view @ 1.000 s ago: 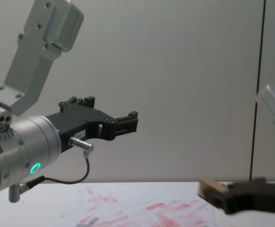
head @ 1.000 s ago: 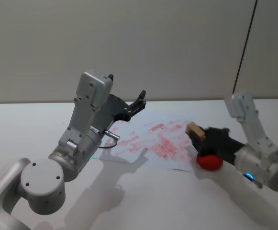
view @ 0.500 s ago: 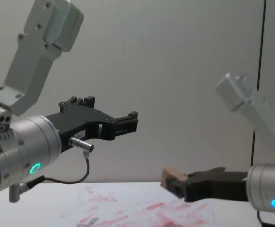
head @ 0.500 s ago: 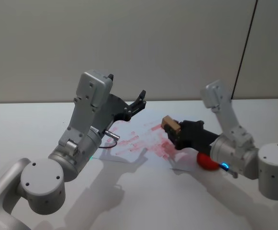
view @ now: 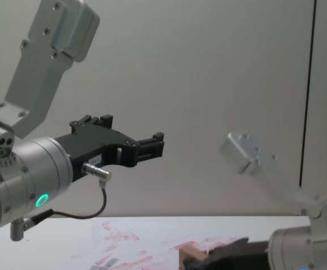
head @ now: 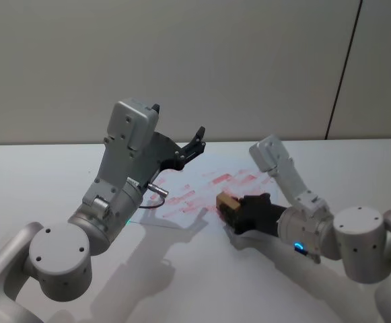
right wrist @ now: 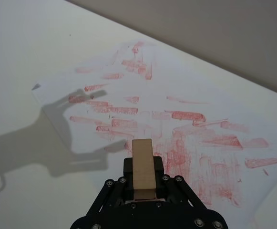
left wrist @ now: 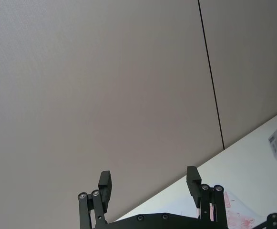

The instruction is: Use the one hand to pick up the stamp and affix it onto the A4 paper.

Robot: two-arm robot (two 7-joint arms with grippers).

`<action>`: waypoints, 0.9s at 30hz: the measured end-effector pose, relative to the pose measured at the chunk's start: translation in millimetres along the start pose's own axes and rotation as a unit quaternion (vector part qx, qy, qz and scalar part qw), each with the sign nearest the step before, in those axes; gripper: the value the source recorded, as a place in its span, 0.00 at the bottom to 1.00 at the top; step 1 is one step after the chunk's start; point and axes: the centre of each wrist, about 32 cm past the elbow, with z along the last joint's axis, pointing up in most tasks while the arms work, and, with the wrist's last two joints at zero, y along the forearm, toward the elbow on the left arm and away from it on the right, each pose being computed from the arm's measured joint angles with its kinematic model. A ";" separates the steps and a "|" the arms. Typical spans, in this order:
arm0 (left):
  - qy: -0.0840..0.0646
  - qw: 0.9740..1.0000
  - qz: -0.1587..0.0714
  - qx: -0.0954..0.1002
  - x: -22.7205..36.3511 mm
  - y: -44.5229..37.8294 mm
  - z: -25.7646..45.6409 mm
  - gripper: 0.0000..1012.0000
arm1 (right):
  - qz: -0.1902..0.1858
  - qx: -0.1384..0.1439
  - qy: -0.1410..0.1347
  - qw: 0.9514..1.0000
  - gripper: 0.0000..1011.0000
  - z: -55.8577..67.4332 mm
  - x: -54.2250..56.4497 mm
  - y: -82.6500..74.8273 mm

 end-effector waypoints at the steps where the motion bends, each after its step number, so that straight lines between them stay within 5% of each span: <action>1: 0.000 1.000 0.000 0.000 0.0 0.0 0.0 0.99 | 0.001 -0.003 0.000 1.000 0.22 -0.7 -0.5 1.2; 15: 0.000 1.000 0.000 0.000 0.0 0.0 0.0 0.99 | 0.005 -0.035 0.000 0.999 0.22 -4.6 -5.1 13.8; 27: 0.000 1.000 0.000 0.000 0.0 0.0 0.0 0.99 | 0.000 -0.022 0.013 1.000 0.22 -4.7 -4.7 11.9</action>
